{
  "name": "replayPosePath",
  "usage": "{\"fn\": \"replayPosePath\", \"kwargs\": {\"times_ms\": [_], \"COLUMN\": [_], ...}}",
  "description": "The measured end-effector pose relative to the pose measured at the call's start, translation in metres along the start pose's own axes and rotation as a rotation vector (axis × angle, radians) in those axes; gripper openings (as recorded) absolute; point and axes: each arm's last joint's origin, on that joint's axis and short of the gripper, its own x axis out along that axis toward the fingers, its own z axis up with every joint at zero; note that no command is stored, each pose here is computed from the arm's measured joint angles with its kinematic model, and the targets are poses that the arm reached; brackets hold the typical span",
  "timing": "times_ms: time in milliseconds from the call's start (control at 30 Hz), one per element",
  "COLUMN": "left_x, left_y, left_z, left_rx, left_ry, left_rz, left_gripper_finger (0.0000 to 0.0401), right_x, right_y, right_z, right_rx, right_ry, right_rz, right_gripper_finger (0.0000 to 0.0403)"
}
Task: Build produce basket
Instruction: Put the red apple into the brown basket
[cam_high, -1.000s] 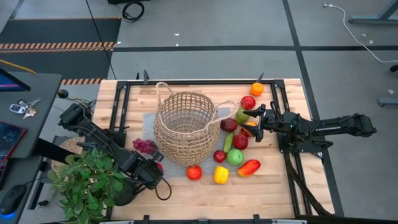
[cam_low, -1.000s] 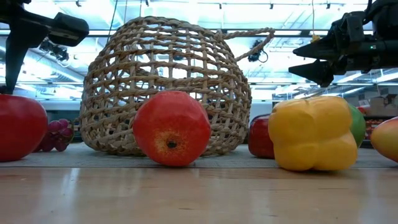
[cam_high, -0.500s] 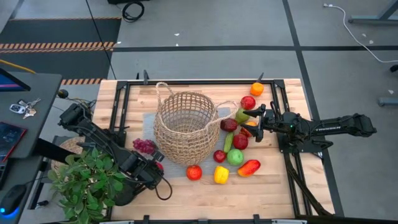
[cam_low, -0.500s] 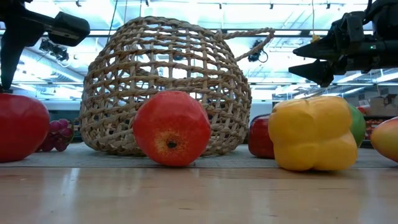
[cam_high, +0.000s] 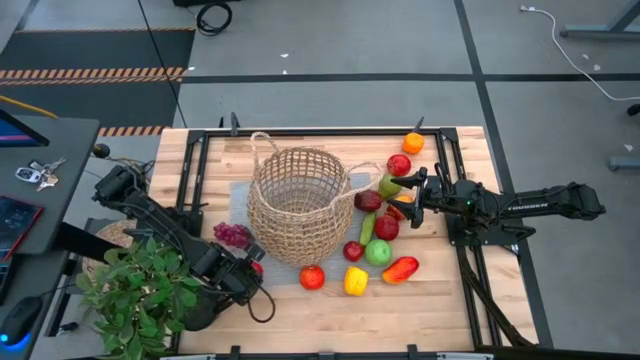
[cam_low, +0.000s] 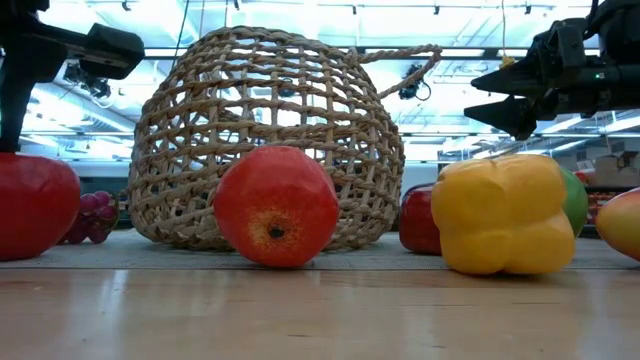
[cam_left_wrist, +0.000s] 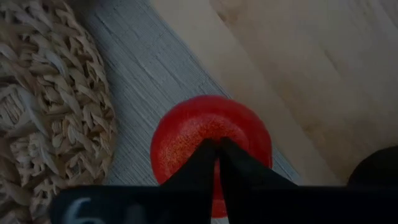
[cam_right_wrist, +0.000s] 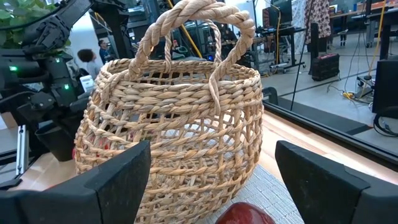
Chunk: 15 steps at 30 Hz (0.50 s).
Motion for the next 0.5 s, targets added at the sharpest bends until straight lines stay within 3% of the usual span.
{"fn": "replayPosePath", "kwargs": {"times_ms": [300, 500], "left_x": [-0.002, -0.021], "left_y": [0.001, 0.010], "left_z": [-0.001, -0.007], "left_rx": [0.001, -0.032], "left_ry": [-0.006, -0.073], "left_rz": [0.030, 0.095], "left_gripper_finger": [0.0005, 0.0004], "right_x": [0.000, 0.000], "right_y": [0.000, 0.000], "right_z": [0.000, 0.000], "right_rx": [0.000, 0.000], "right_ry": [0.000, 0.000], "right_rz": [0.000, 0.000], "right_gripper_finger": [0.0348, 0.0348]}}
